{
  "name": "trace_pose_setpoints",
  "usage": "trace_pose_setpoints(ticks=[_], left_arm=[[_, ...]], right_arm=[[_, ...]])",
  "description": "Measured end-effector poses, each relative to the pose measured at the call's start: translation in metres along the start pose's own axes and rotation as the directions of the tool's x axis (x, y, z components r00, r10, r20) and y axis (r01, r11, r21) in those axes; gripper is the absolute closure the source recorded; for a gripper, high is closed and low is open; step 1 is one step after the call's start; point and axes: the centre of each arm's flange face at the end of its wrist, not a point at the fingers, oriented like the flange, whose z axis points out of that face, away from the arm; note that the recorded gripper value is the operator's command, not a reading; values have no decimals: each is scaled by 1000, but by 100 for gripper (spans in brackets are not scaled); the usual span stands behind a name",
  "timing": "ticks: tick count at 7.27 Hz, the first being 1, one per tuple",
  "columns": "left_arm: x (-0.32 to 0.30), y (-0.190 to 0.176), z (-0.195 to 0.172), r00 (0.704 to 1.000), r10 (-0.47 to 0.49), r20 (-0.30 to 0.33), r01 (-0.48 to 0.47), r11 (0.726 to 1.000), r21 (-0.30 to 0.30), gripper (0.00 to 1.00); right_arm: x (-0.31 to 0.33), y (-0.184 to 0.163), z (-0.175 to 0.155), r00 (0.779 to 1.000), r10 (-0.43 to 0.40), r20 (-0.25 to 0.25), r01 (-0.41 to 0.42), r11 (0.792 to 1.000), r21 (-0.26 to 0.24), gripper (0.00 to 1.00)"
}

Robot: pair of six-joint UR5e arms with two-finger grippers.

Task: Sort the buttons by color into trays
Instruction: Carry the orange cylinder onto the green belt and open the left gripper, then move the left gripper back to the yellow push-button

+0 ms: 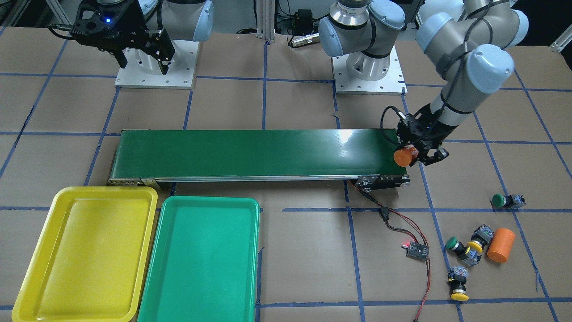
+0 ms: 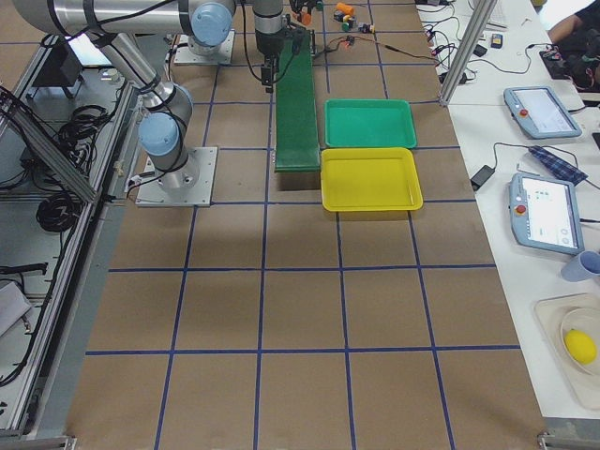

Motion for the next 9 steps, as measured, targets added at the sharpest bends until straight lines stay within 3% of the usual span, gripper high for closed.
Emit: trace_pose_setpoints(ticks=[1, 2, 4, 6, 7, 9], left_arm=[[23, -21, 7, 996, 90, -12, -91, 996, -9, 42], [37, -30, 13, 988, 150, -25, -151, 988, -13, 0], [51, -34, 22, 981, 191, -42, -192, 981, -17, 0], [30, -34, 1, 977, 212, 8, -212, 977, -8, 0], [3, -26, -20, 983, 182, 22, -182, 983, -6, 0], [-76, 8, -41, 1000, 9, 26, -9, 1000, -1, 0]], right_arm=[[0, 0, 0, 1000, 0, 0, 0, 1000, 0, 0], [0, 0, 0, 1000, -1, -1, 1, 1000, 0, 0], [1, 1, 3, 1000, -4, -5, 4, 1000, -6, 0], [0, 3, 5, 1000, -3, -1, 3, 1000, -8, 0], [0, 3, 6, 1000, -3, -2, 3, 1000, -9, 0], [1, 5, 10, 1000, -3, -2, 3, 1000, -18, 0]])
